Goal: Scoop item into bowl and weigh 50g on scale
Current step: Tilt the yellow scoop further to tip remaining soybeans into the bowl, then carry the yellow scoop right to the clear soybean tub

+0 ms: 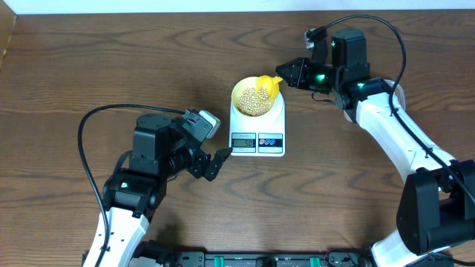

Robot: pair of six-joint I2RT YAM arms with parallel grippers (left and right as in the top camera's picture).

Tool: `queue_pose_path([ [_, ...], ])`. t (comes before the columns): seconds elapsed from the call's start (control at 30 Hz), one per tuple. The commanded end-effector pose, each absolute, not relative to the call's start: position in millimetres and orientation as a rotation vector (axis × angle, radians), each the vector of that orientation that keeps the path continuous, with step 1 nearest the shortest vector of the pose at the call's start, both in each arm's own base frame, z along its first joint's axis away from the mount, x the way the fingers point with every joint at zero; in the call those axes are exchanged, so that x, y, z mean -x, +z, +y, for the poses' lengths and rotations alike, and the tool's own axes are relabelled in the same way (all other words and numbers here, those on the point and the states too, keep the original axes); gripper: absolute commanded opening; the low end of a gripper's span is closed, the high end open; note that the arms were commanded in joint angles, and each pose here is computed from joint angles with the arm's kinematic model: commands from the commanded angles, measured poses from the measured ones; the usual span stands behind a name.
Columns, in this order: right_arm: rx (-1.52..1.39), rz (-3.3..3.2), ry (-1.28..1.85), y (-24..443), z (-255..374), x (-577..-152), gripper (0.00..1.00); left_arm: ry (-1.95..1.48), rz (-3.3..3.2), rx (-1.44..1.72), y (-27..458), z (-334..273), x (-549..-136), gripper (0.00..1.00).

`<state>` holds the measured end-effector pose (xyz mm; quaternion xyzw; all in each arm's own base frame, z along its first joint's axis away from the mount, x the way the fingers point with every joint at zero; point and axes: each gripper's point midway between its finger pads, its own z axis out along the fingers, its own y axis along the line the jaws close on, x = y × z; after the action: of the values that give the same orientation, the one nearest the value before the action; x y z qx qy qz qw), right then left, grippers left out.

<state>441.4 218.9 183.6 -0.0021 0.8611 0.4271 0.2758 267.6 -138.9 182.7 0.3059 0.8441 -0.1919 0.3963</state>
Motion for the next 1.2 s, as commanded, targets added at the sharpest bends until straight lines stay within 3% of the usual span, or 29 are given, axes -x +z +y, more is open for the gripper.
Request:
queue_pose_path([
  [0.0, 0.014, 2.304, 1.131, 182, 217, -444, 0.01, -0.486, 2.157, -0.754, 179, -136, -268, 0.98],
  [0.3, -0.186, 2.283, 1.249, 192, 191, -455, 0.01, -0.486, 2.157, -0.754, 179, -136, -268, 0.98],
  [0.7, -0.21, 2.217, 1.487, 213, 135, -451, 0.01, -0.486, 2.157, -0.754, 179, -136, -268, 0.98],
  [1.17, -0.216, 2.15, 1.555, 215, 56, -432, 0.01, -0.486, 2.157, -0.754, 179, -136, -268, 0.98],
])
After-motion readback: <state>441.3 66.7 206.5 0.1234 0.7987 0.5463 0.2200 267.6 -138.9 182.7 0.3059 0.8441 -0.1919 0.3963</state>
